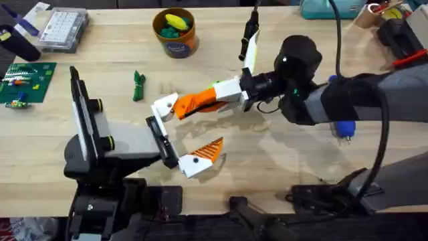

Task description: Pick up the gripper from the table and insert it into the empty holder that is missing its gripper. Then pick up a screw, insert it into the mounting hole, and use the screwdriver to tighten it. Finally, clean up the table by picking up the vegetable and placing it into the bucket.

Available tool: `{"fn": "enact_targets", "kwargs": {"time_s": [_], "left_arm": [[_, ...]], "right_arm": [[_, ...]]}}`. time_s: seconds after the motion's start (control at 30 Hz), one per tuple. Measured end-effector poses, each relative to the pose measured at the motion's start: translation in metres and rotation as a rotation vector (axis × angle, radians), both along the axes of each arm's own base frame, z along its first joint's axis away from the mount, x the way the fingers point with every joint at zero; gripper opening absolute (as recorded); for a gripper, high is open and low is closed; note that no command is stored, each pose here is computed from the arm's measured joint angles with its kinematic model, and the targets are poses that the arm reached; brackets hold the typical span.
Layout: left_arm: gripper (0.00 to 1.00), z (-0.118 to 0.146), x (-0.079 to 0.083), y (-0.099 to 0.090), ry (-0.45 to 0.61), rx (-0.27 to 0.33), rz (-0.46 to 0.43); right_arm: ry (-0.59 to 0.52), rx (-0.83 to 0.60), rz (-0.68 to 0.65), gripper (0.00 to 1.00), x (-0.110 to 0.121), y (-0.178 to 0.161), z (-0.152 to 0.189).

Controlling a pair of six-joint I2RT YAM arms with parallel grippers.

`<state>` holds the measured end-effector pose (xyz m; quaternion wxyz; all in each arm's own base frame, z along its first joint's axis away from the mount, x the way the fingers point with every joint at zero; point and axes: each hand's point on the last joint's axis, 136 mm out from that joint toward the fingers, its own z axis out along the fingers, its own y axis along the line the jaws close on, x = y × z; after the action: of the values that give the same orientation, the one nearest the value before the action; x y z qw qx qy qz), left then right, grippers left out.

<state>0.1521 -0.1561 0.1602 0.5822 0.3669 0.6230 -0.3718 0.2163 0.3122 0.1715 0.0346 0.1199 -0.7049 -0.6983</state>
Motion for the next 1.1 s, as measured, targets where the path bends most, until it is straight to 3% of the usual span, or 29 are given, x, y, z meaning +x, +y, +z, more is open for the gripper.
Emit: {"fn": "enact_targets", "kwargs": {"time_s": [1.1], "left_arm": [[0.987,0.0,0.003,0.002,0.016,-0.007,0.023]], "right_arm": [[0.022,-0.029,-0.03,0.014,0.001,0.019,-0.002]]}}
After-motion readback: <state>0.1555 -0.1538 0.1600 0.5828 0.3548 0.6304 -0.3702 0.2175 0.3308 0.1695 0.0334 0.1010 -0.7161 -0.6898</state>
